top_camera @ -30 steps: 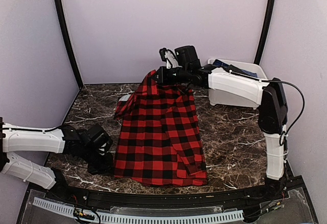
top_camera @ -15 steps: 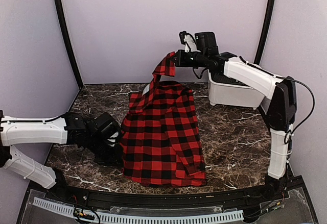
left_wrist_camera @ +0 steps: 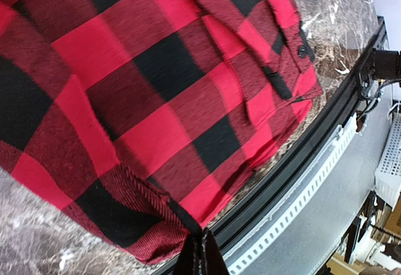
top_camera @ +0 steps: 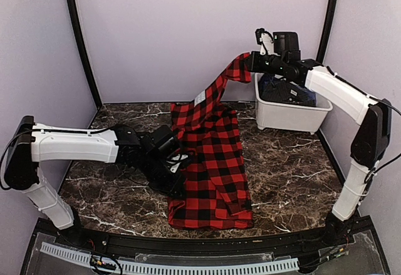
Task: Fold and stack the long sleeve shirts
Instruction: Fold the 1/3-folded shirt at the center of the board.
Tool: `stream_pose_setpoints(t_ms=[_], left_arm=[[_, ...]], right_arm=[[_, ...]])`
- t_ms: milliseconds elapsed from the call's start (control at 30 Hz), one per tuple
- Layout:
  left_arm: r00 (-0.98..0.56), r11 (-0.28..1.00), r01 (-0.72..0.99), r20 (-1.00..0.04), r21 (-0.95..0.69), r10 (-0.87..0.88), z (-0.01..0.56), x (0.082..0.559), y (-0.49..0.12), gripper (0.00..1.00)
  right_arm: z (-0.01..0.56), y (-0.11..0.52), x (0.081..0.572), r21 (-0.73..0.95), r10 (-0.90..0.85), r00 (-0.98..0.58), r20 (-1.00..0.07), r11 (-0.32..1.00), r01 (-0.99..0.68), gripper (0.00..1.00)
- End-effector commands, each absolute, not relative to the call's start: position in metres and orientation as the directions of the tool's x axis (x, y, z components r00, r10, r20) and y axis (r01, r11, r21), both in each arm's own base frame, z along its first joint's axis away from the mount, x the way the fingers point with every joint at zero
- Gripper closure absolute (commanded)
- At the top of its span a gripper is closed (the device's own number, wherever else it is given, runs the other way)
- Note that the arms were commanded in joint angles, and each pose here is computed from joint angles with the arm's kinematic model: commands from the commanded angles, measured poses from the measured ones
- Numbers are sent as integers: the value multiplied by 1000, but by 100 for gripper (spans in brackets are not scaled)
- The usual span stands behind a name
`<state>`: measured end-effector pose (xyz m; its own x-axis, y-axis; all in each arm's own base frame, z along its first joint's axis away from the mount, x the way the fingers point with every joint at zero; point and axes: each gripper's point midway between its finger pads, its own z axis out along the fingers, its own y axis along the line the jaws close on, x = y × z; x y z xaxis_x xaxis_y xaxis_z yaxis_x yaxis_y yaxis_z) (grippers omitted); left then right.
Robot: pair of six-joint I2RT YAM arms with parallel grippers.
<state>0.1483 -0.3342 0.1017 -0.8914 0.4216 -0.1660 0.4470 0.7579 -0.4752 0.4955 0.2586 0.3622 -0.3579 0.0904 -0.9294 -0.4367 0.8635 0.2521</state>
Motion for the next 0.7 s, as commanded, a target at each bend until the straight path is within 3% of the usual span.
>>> stream_pose_setpoints(t_ms=[0, 400, 667], left_arm=[[-835, 675, 532, -185, -511, 518, 108, 143, -356, 100], [-804, 615, 553, -168, -561, 570, 102, 140, -384, 100], [-792, 614, 553, -127, -562, 597, 93, 129, -380, 100]], right_arm=[[386, 235, 492, 222, 106, -292, -950, 888, -402, 100], [384, 204, 486, 202, 106, -285, -953, 921, -334, 100], [381, 216, 477, 212, 89, -297, -951, 887, -411, 100]])
